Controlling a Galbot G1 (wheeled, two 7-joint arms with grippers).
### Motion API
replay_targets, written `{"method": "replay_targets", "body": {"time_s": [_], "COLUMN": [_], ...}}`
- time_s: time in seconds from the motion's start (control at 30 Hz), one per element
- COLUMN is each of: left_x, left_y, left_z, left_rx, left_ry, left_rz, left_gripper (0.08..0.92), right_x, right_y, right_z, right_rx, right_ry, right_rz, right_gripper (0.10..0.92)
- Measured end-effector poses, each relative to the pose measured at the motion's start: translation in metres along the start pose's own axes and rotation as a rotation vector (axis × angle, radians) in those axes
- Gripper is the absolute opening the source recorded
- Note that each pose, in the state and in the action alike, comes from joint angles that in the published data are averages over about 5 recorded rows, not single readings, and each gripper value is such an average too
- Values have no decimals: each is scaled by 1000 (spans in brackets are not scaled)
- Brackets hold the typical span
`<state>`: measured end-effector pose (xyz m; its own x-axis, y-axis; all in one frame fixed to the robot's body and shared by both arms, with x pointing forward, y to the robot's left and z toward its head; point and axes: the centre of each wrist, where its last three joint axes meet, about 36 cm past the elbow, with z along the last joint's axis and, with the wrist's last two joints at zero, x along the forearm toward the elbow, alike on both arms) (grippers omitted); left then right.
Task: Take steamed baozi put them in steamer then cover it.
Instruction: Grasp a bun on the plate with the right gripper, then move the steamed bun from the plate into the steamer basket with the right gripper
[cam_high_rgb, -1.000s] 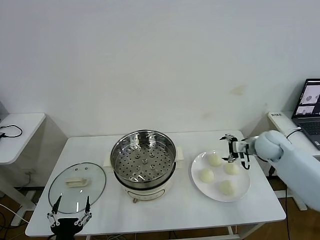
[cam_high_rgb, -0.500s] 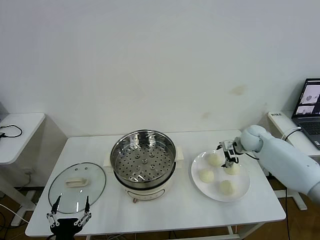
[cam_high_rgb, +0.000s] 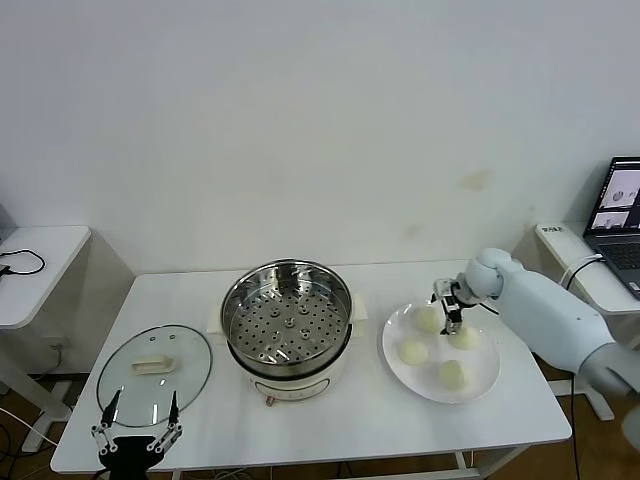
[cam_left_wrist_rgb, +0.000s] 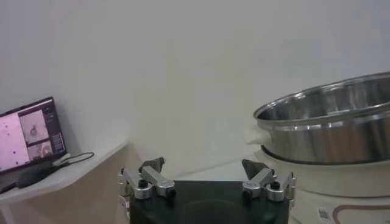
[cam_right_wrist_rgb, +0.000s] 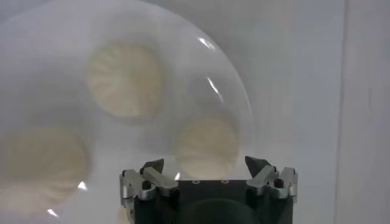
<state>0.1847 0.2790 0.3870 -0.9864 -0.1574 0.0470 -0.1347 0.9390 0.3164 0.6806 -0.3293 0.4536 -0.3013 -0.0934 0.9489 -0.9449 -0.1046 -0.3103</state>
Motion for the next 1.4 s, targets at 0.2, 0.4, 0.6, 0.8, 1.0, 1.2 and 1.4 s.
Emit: {"method": "replay_targets", "body": {"time_s": [0.2,0.4,0.6,0.8,1.0,1.2,1.4], "left_x": [1,2,2,1,1,-2,-4], "left_y": [1,1,1,1,2,1,0], "left_z": [-2,-2,-4,-4,-4,-2,-2], "left_rx": [-3,-5,-4,-4,-6,-4,-1], "left_ry": [-8,-11,-16,-20,-21,-20,-21], "left_rz": [0,-3,-4,-4,0,9,18], "left_gripper": [823,823,823,823,823,823,823], "right_x": [-8,-11,-10,-4,14,48,94], "right_y": [-3,-7,-9,-12,-18,-28,-43], "right_z": [-7,-12,-13,-11,-9,-10,-22], "right_rx": [0,1,1,0,0,5,25], "right_ry": [5,9,12,13,11,-9,-47], "right_rz": [-11,-18,-25,-29,-23,7,56], "right_gripper": [729,649,566,529,534,542,547]}}
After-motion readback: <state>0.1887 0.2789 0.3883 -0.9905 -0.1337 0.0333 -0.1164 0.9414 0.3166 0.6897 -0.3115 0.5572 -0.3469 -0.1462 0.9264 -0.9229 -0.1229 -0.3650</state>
